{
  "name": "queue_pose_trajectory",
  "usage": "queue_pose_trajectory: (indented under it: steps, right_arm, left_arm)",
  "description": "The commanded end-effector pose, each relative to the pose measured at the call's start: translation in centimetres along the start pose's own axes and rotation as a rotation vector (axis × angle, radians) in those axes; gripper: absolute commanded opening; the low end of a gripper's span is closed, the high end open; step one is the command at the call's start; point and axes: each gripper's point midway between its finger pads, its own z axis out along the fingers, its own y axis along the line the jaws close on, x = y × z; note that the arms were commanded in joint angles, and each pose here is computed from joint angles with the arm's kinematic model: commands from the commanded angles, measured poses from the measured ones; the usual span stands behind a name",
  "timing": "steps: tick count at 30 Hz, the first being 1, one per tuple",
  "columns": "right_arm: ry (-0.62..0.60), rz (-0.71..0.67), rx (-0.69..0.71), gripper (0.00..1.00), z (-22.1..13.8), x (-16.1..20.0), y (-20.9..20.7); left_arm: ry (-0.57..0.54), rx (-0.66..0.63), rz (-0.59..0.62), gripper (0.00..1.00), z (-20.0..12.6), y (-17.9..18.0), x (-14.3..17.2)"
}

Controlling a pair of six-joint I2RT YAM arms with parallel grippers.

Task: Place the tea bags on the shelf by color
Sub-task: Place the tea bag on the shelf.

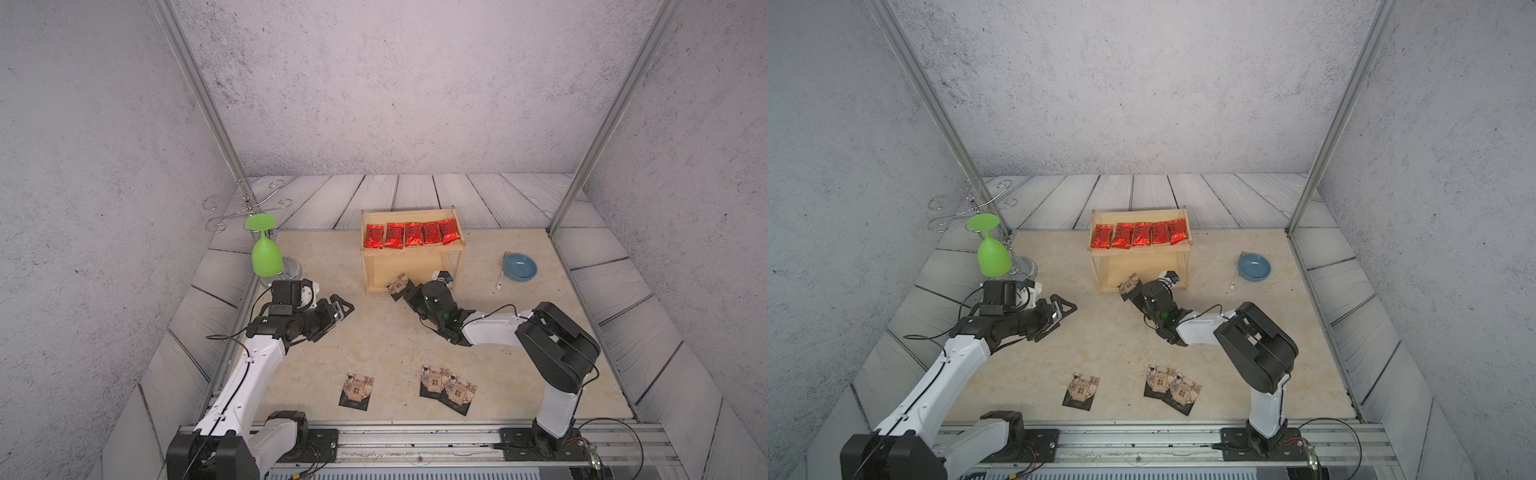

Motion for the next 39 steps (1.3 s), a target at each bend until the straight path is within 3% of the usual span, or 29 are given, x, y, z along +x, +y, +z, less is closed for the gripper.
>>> queue_pose_trajectory:
  steps: [1,7,17,39]
  right_arm:
    - [-0.141,0.025,-0.048,0.00,1.5,-2.0,1.4]
    - [-0.198,0.018,-0.047,0.00,3.8,-2.7,2.3]
    - [-0.182,0.034,-0.073,0.00,7.5,-1.0,3.5]
    - [-0.187,0.011,0.002,0.00,11.0,1.0,2.0]
  left_arm:
    - [0.026,-0.003,0.042,0.89,-0.5,-0.1,0.6]
    - [0.020,-0.041,0.055,0.89,-0.7,0.7,0.9]
    - [0.018,-0.065,0.078,0.88,-1.6,0.6,1.0]
    - [0.017,-0.050,0.087,0.87,-2.0,0.1,1.2]
